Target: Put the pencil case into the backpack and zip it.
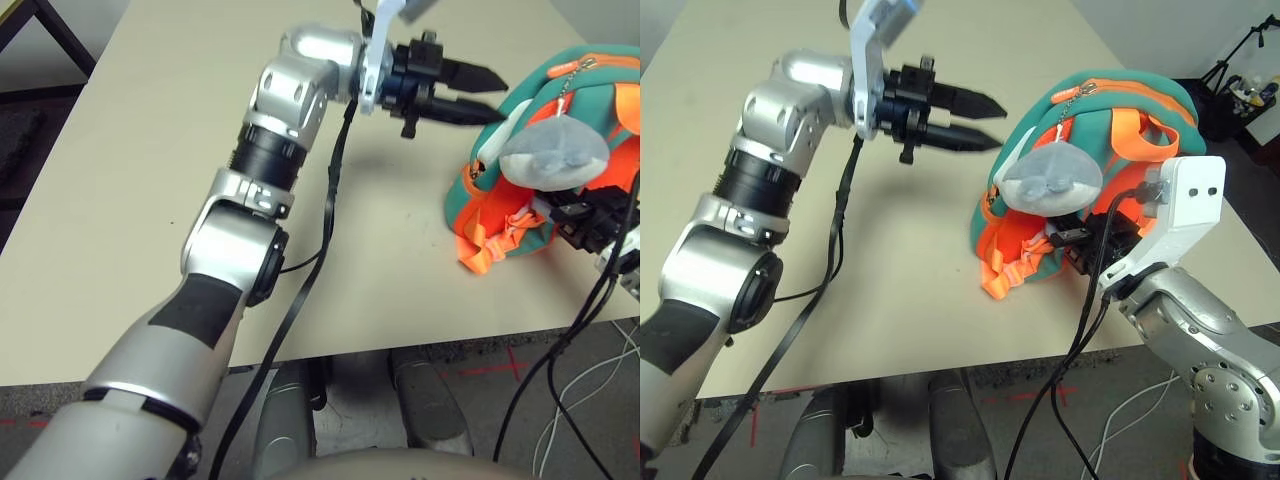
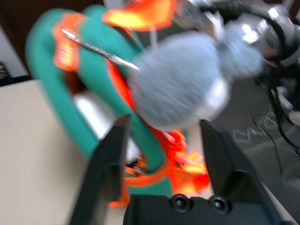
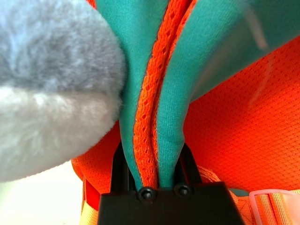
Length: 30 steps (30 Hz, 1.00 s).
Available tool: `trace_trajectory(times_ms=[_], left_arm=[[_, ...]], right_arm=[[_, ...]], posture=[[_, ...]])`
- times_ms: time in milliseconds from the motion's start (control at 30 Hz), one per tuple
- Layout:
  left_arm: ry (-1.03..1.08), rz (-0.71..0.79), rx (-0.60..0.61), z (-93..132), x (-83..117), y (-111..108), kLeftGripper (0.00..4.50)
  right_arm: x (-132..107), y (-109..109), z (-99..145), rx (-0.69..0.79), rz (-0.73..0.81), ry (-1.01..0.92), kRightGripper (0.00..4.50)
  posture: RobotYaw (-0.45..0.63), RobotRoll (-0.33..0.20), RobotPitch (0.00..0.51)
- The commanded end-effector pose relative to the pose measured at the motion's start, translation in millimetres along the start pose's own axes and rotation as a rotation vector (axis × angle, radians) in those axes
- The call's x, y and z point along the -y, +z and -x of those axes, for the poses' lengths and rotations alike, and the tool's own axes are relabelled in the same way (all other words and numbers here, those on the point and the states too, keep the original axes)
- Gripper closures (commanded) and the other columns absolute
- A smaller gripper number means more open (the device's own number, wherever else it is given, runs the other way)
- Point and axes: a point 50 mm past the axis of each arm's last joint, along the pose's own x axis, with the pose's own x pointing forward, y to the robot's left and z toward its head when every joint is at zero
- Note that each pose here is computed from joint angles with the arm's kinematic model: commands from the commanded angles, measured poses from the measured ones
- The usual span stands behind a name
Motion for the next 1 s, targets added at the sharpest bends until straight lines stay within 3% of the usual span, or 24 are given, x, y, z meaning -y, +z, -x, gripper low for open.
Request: trace_trajectory(times_ms=[33, 67, 500, 1000], left_arm=[[-0.013, -0.09, -0.013, -13, 6, 0, 0.33], [-0.007, -0.097, -0.01, -15, 7, -1, 0.0], [0.055, -0.161, 0.062, -44, 4, -4, 0.0], [0.132, -0.163, 0.073, -31, -2, 0, 0.0]], right_arm=[[-7, -9, -3, -0.043, -0.013, 0.047, 4.36], [-7, -9, -4, -0.042, -0.013, 0.049, 4.36], [-11, -9, -5, -0.031, -0.02, 0.057, 4.36], [-10, -9, -6, -0.029, -0.021, 0.056, 4.36]], posture=[[-0.29, 0.0, 0.208], [-0.29, 0.0, 0.208], [-0.31, 0.0, 0.209], [-0.29, 0.0, 0.21]])
